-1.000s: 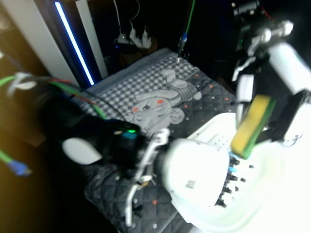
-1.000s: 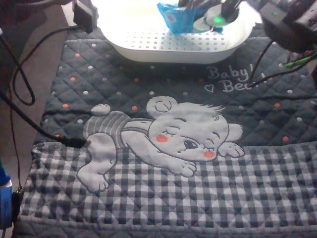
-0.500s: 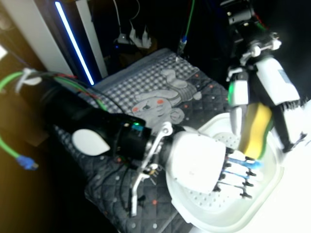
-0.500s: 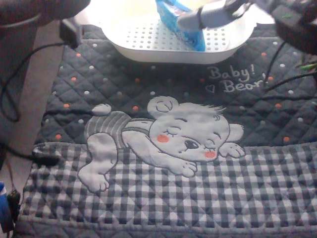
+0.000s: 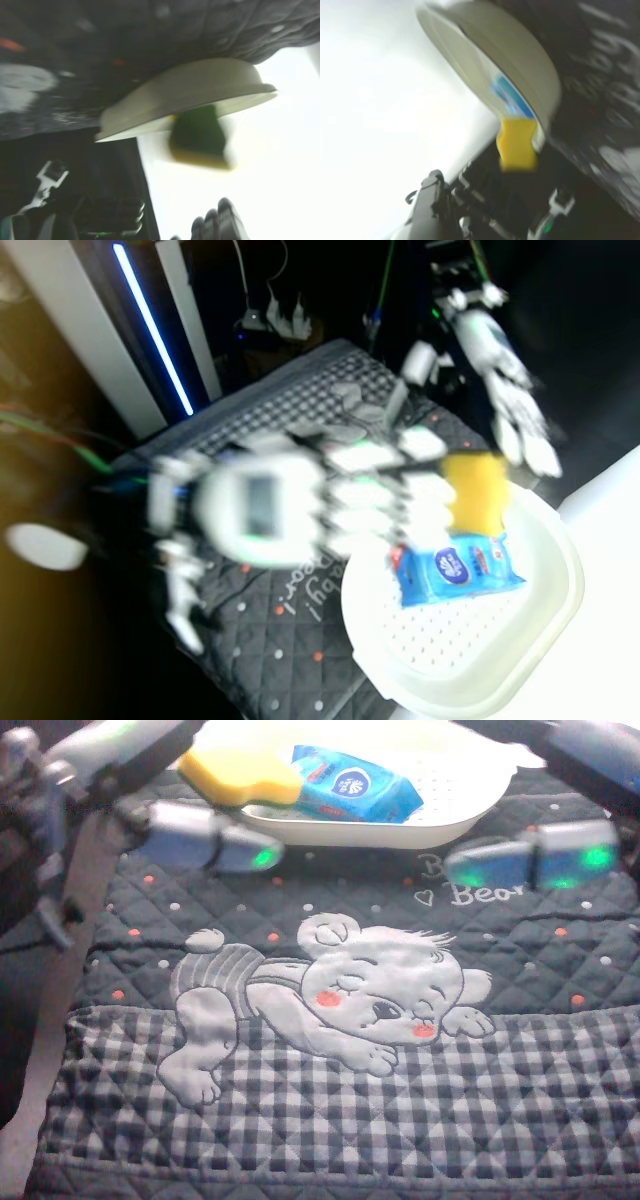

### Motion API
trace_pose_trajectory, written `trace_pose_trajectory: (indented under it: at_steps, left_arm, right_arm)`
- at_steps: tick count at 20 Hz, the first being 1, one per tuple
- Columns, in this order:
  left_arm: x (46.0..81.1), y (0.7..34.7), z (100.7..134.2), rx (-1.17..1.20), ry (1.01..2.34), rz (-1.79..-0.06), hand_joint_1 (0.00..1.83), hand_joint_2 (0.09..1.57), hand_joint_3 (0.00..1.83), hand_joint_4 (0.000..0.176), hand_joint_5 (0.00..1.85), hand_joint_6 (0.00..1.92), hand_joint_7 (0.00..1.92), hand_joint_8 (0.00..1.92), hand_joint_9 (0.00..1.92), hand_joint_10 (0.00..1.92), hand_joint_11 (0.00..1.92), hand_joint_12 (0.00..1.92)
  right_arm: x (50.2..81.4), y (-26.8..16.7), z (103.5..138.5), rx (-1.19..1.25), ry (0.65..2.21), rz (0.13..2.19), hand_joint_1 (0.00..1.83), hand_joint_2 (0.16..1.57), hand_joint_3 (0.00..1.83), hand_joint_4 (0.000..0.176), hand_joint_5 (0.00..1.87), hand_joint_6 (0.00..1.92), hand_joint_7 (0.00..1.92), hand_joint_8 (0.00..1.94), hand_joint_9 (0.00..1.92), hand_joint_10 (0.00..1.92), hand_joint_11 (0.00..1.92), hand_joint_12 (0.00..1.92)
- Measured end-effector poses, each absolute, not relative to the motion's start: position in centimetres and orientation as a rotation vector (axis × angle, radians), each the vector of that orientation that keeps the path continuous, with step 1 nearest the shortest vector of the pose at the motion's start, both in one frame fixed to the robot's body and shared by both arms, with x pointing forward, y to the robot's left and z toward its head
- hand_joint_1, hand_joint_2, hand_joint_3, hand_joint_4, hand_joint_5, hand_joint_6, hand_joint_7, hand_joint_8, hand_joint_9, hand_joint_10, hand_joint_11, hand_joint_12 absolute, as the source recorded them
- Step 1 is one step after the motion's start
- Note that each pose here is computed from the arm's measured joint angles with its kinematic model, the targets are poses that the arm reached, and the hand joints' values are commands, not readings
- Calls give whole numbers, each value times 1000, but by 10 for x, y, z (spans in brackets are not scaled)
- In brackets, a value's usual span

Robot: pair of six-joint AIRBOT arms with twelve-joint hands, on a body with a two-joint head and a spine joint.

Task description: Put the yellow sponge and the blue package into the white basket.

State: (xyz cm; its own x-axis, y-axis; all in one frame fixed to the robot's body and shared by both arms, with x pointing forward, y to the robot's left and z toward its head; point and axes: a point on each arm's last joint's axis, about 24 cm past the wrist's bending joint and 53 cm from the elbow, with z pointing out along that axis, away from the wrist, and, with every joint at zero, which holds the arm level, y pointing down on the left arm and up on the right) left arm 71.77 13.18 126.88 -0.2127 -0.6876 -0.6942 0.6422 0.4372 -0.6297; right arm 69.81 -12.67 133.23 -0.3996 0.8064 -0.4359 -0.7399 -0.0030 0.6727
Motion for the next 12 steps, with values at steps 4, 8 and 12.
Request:
trace_pose_trajectory:
  at_steps: [4, 8, 12]
  left_arm:
    - [661, 148, 1247, -79, 1259, -1321, 930, 868, 4, 176, 0, 0, 0, 0, 0, 0, 1, 0]
    - [623, 179, 1219, -156, 1281, -1327, 849, 875, 6, 176, 0, 0, 0, 0, 0, 0, 25, 11]
    - [616, 203, 1225, -233, 1205, -1317, 749, 834, 0, 163, 4, 1, 0, 0, 32, 11, 138, 74]
  right_arm:
    - [666, -142, 1290, 151, 1088, 1739, 796, 951, 0, 176, 127, 0, 103, 6, 31, 4, 70, 28]
    - [644, -157, 1275, 185, 1086, 1768, 766, 929, 0, 176, 109, 10, 82, 11, 0, 0, 0, 0]
    - [625, -183, 1241, 298, 1109, 1763, 874, 930, 0, 176, 50, 0, 0, 0, 0, 0, 0, 0]
